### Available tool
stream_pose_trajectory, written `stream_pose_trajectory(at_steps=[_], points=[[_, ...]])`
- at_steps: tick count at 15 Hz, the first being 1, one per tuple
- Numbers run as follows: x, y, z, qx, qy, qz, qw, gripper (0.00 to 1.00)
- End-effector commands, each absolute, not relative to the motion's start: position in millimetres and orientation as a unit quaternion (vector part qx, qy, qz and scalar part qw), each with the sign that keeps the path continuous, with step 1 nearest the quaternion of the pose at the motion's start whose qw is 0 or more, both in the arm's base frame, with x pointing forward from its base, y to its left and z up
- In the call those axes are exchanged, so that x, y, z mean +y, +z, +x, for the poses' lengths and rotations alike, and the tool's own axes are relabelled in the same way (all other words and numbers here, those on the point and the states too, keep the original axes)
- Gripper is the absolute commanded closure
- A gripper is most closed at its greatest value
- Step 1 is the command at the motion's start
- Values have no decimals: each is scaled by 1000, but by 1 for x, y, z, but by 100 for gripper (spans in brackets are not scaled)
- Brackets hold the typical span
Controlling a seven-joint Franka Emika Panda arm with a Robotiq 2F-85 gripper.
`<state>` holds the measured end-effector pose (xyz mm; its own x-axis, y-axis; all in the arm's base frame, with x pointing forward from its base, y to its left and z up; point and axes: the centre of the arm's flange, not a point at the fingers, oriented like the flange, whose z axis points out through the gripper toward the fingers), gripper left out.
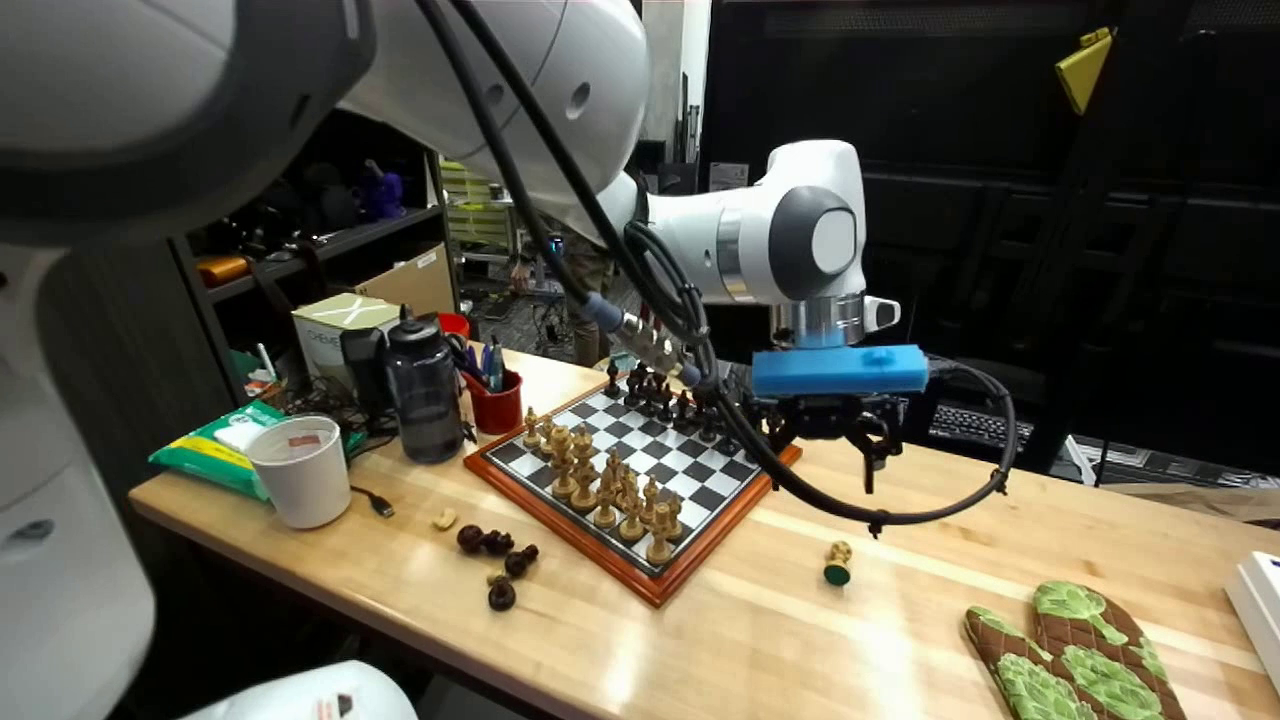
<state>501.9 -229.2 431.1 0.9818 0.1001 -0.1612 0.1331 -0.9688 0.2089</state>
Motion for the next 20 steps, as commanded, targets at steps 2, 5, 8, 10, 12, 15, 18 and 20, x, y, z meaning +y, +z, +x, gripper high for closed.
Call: stream_pose_trajectory(at_steps=[2,5,8,10,12,15,18,20], points=[[-231,438,500,64,-74,991,94,0],[-234,438,497,65,-72,992,86,0],[-233,438,497,66,-72,992,86,0],[-236,438,502,68,-79,991,87,0],[-239,436,509,72,-101,987,99,0],[-241,430,519,86,-141,981,100,0],[-246,420,531,96,-171,976,94,0],[-250,410,544,105,-185,972,95,0]])
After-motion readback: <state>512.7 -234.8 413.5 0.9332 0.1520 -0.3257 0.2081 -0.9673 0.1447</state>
